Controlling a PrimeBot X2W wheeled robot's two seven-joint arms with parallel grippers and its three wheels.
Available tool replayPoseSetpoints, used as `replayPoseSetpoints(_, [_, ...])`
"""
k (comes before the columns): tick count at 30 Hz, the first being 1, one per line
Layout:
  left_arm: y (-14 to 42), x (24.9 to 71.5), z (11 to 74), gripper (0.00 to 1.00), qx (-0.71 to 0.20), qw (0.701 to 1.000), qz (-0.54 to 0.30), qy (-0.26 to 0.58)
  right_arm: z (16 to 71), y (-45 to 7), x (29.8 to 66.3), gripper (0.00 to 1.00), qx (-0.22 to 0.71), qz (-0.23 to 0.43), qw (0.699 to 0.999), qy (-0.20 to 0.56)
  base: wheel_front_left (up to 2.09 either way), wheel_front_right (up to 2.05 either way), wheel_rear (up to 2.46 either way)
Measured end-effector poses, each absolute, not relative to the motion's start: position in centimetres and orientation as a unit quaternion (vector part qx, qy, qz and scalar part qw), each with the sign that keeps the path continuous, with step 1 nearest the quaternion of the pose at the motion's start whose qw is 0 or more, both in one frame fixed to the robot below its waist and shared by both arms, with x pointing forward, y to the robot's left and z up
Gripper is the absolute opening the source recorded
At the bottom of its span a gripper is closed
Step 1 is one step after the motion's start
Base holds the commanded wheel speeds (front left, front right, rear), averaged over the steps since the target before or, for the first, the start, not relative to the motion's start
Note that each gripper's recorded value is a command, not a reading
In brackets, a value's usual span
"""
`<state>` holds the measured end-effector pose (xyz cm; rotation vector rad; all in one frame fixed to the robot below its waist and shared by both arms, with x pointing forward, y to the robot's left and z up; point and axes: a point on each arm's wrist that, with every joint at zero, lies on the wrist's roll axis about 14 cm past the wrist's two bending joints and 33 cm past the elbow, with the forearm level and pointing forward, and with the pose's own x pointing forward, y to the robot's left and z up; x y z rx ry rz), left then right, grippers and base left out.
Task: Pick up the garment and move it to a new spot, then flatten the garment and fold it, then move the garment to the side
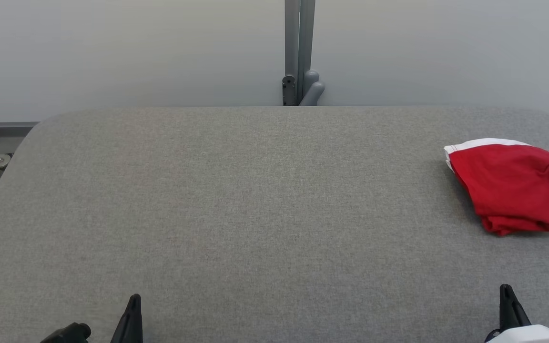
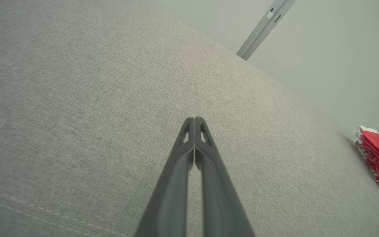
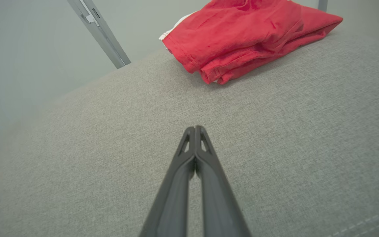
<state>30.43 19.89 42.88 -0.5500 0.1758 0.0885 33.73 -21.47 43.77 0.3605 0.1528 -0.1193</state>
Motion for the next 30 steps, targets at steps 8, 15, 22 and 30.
replayPoseSetpoints(8, [20.3,31.5,43.7,0.00,-0.332,0.939,0.055,0.076,44.4,-21.3,34.5,0.00,0.254,-0.065,0.963,0.068,0.00,0.00,0.00])
replayPoseSetpoints(15, [20.6,32.2,44.2,0.00,-0.374,0.923,0.062,0.069,44.9,-21.1,35.1,0.00,0.308,-0.067,0.947,0.061,0.00,0.00,0.00])
replayPoseSetpoints(22, [20.8,33.0,44.8,0.00,-0.414,0.906,0.064,0.061,45.4,-21.0,35.6,0.00,0.357,-0.067,0.930,0.054,0.00,0.00,0.00])
replayPoseSetpoints(30, [21.0,33.7,45.5,0.00,-0.455,0.887,0.065,0.053,45.9,-20.8,36.2,0.00,0.408,-0.064,0.909,0.050,0.00,0.00,0.00])
